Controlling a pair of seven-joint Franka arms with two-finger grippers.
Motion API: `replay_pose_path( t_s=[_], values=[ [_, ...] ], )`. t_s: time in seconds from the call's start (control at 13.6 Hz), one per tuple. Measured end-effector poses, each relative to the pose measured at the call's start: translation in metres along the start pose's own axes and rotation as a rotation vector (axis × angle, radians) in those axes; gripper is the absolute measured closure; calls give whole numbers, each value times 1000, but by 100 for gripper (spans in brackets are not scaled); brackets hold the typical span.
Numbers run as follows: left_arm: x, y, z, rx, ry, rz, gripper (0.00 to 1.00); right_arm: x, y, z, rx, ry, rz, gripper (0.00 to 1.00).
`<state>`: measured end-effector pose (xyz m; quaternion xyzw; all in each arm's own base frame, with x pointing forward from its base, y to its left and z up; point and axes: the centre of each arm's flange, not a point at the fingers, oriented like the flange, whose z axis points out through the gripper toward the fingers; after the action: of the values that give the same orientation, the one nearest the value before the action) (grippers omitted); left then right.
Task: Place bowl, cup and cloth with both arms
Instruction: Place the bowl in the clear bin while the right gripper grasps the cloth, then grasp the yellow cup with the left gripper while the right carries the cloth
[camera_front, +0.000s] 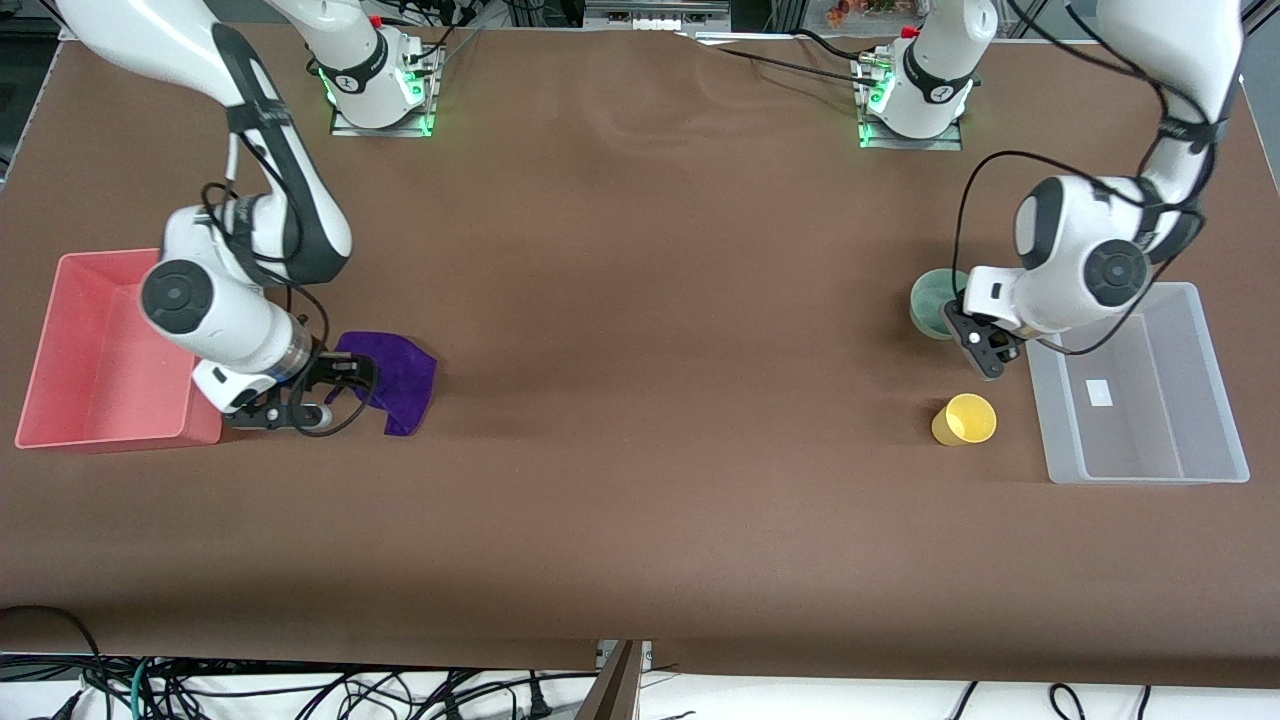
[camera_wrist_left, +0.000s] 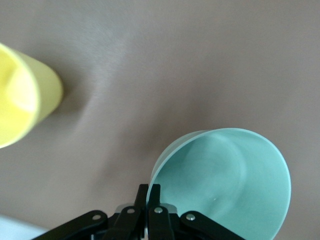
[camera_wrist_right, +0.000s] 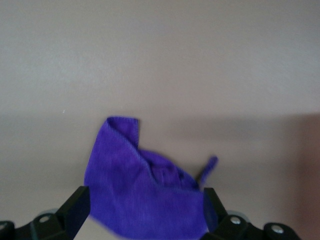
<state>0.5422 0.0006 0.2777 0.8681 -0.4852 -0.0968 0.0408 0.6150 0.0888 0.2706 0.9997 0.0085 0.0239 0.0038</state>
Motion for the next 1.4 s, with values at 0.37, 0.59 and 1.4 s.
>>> replay_pose_path(
  t_s=[0.37, 0.59, 1.4],
  values=[
    [-69, -71, -118, 24, 16, 18, 97, -45, 2, 57, 29, 86, 116, 0],
    [-158, -141, -77, 55, -6, -13, 97, -55, 1, 71, 41, 115, 135, 0],
    [-188, -209, -1, 117, 72, -63, 58, -44, -2, 58, 36, 107, 128, 91]
  ],
)
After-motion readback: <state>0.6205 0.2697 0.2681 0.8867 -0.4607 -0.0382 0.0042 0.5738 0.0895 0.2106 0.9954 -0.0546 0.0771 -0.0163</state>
